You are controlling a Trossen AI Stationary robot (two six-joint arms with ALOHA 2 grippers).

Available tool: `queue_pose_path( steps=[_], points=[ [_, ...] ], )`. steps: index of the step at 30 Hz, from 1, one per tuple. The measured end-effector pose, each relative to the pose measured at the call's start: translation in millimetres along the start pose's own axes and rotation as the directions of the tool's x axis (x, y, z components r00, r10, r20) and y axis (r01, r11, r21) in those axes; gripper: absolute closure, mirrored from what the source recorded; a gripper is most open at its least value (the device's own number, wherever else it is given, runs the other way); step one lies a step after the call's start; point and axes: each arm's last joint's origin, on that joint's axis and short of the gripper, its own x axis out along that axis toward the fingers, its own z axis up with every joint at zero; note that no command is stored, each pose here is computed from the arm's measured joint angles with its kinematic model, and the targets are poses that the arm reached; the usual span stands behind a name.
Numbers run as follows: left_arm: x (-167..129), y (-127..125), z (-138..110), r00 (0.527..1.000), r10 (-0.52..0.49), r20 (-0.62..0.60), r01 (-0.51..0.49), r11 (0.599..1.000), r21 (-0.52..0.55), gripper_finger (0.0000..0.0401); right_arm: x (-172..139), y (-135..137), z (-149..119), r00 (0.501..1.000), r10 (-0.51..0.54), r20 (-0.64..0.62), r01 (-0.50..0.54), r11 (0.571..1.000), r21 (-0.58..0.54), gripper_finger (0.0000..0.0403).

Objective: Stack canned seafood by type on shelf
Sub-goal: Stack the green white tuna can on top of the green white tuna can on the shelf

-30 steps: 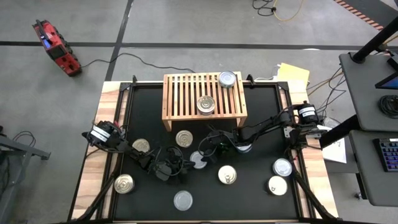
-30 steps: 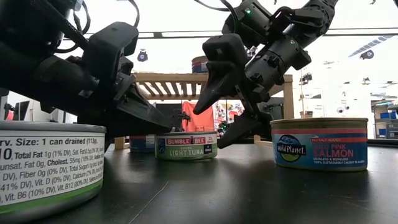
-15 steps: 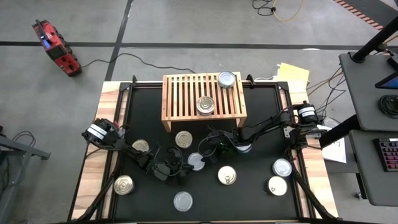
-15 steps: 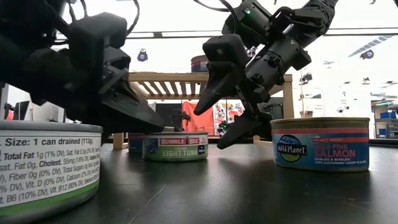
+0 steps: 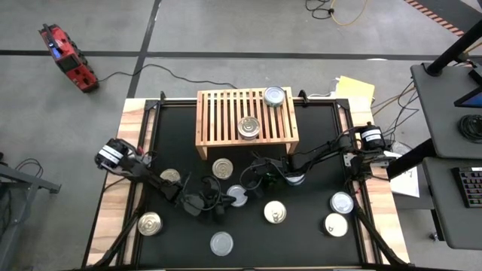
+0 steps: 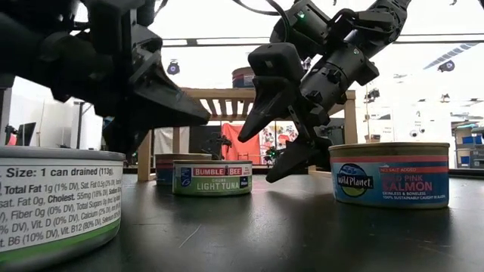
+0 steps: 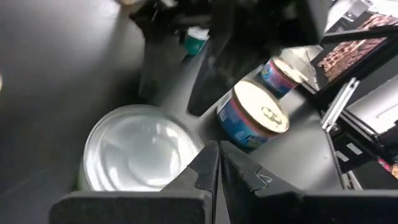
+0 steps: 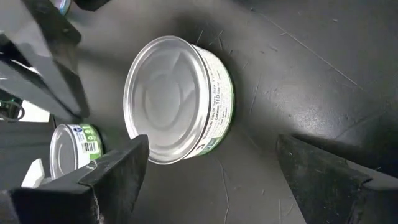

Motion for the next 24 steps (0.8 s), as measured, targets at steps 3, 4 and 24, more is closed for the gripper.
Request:
queue_pose_path(
  steps=[3,4,24],
  points=[
    [-2.0,-1.0,6.6,1.000,0.006,-0.001,-0.006,1.000,0.021,0.0401,0.0,0.2,-0.4,1.000,0.008,-0.012,-0.008,1.000,0.001,0.0060],
    [-2.9,-0.6,8.0,1.000,0.014,-0.008,-0.014,0.999,0.030,0.0401,0.0,0.2,-0.4,1.000,0.008,-0.012,-0.008,1.000,0.001,0.0060],
    [0.2,-16.6,32.5,0.901,0.297,-0.315,-0.065,0.812,0.580,0.0401,-0.8,-1.9,2.3,1.000,0.009,-0.012,-0.009,1.000,0.002,0.0060]
  ],
)
